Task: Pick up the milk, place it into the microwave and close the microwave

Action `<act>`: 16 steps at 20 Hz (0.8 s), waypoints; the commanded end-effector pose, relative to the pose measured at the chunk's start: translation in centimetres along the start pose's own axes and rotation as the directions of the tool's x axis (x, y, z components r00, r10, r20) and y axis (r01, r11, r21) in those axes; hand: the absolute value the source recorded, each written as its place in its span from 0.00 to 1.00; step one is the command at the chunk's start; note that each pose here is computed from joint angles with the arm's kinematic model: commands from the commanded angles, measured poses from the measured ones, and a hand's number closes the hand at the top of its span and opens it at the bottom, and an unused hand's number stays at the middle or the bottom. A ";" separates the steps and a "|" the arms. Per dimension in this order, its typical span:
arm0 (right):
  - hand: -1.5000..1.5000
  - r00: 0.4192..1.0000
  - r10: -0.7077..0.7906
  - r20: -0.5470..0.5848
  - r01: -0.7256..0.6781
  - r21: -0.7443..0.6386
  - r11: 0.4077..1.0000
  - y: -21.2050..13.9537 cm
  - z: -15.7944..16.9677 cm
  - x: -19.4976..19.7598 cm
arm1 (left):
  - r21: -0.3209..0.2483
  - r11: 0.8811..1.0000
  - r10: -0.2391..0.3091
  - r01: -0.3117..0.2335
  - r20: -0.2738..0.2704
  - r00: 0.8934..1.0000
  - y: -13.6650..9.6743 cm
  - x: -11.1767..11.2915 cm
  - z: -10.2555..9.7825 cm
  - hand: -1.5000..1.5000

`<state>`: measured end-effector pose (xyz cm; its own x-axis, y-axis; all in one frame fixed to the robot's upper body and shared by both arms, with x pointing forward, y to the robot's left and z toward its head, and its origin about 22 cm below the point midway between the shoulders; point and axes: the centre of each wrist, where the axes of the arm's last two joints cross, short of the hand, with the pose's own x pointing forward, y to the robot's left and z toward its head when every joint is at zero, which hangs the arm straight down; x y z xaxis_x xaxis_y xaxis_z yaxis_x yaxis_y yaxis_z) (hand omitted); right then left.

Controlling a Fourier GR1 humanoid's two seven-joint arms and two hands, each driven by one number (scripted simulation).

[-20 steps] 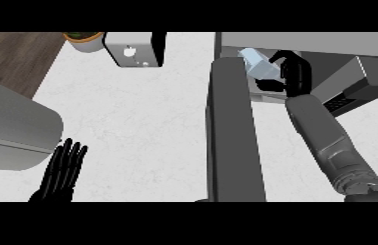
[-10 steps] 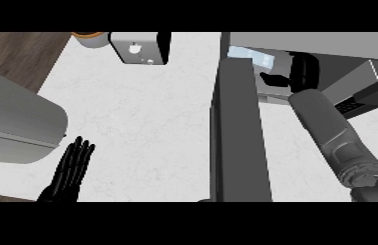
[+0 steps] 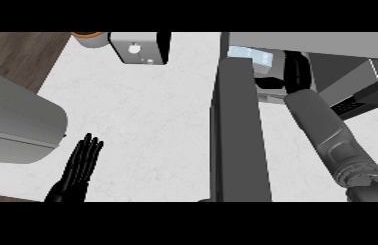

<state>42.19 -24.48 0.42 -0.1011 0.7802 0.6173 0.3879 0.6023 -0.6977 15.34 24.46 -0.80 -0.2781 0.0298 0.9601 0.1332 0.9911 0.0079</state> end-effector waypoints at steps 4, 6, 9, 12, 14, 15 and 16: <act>0.00 0.986 -0.163 0.025 0.162 0.033 0.986 0.5 0.6 -0.1 | -0.033 0.999 0.026 -0.025 0.025 0.999 -1.3 0.0 0.3 0.00; 0.00 0.976 -0.217 0.033 0.215 0.039 0.976 1.9 2.3 -0.4 | -0.043 0.998 0.043 -0.043 0.006 0.999 -1.6 0.8 0.0 0.00; 0.00 0.968 -0.251 -0.014 0.251 0.036 0.967 2.1 3.2 -1.1 | -0.040 0.999 0.029 -0.029 0.016 0.999 -2.0 -0.4 0.0 0.00; 0.00 0.954 -0.300 -0.017 0.301 0.042 0.953 1.9 4.2 -2.5 | -0.053 0.998 0.038 -0.037 0.019 0.999 -1.2 0.4 -0.3 0.00; 0.00 0.937 -0.346 -0.038 0.347 0.040 0.937 2.2 4.6 -2.5 | -0.049 0.999 0.019 -0.017 0.038 0.999 -2.1 -0.3 0.5 0.00; 0.00 0.932 -0.360 -0.053 0.361 0.025 0.932 1.2 4.0 -3.2 | -0.037 0.999 0.011 -0.010 0.035 0.999 -1.6 0.2 -0.7 0.00; 0.00 0.923 -0.381 -0.058 0.383 0.040 0.923 1.6 5.1 -3.7 | -0.067 0.998 0.017 -0.015 0.025 1.000 -1.4 0.5 -0.1 0.00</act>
<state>39.56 -24.82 -3.61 -0.1839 0.5440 0.8187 0.3007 0.8241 -0.4800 15.13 23.09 -0.56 -0.2995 0.0543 0.9525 0.1836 0.9830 0.0017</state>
